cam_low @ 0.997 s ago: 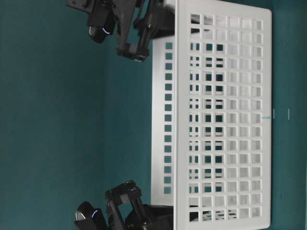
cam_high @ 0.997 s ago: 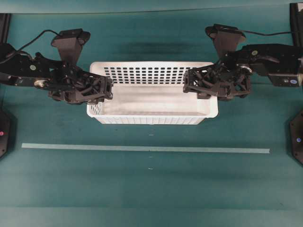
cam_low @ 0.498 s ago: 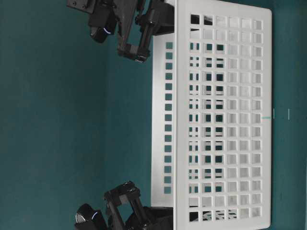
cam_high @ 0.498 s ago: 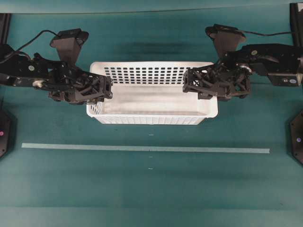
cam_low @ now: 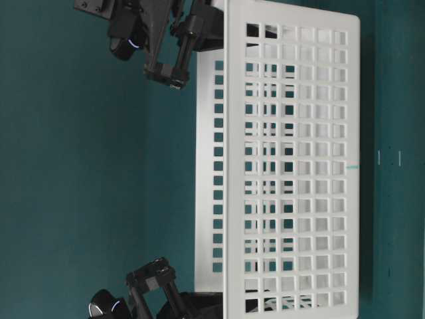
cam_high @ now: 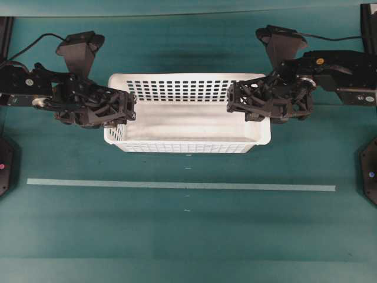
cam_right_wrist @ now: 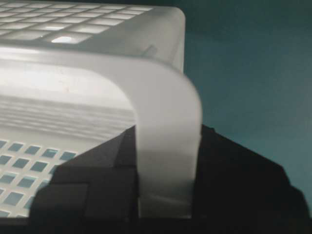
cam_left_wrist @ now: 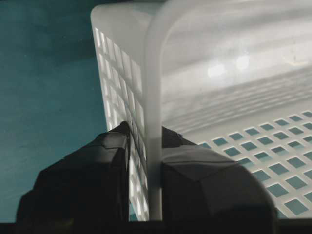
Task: Lift the white basket with both hands.
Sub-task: 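Lower both open grippers onto the rims and close on them, then lift the gripped basket with both grippers and pull it toward the front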
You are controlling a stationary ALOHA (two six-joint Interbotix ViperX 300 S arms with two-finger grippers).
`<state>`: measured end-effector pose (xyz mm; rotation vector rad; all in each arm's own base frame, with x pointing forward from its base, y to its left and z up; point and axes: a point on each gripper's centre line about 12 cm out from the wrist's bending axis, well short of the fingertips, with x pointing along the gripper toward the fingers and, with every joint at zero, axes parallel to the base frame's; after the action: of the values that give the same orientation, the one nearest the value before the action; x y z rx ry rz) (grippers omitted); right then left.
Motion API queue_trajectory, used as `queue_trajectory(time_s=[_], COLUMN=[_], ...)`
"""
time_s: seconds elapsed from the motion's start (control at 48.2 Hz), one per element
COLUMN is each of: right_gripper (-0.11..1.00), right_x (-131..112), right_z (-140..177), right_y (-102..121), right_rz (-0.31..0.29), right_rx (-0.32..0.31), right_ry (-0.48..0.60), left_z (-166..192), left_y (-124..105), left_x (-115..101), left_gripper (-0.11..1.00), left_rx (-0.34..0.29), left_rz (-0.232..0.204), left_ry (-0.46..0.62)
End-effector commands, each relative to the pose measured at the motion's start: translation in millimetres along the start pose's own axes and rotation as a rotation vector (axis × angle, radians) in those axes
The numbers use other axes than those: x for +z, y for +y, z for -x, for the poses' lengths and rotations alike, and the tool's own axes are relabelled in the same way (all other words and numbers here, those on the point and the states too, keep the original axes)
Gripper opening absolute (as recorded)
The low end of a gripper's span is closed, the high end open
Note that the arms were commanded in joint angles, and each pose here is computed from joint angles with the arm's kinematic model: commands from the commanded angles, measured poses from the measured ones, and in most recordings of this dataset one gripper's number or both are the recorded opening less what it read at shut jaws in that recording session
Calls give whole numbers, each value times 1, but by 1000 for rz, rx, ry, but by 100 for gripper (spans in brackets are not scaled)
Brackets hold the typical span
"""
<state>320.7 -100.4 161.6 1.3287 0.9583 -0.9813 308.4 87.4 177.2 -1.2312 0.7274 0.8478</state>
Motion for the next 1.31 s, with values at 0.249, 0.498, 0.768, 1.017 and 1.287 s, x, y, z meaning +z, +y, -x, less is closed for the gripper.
queue_trajectory(time_s=[0.249,0.498,0.768,1.017,1.287], right_gripper=[16,16,16,16,16], right_x=[-13,-27,-53,-86,-107], right_z=[1,3,7,5,4], right_y=[2,6,6,2,4], right_rz=[40,64,61,59,70], right_rx=[-8,2,13,6,15], right_ry=[16,30,50,79,86], left_z=[10,15,25,30,31], left_y=[-12,-17,-27,-35,-43], left_x=[-2,-19,-38,-62,-86], left_gripper=[7,7,7,7,7], left_rx=[-47,-69,-110,-133,-166], left_rz=[-11,-8,-30,-71,-64], left_ry=[-7,19,49,89,133])
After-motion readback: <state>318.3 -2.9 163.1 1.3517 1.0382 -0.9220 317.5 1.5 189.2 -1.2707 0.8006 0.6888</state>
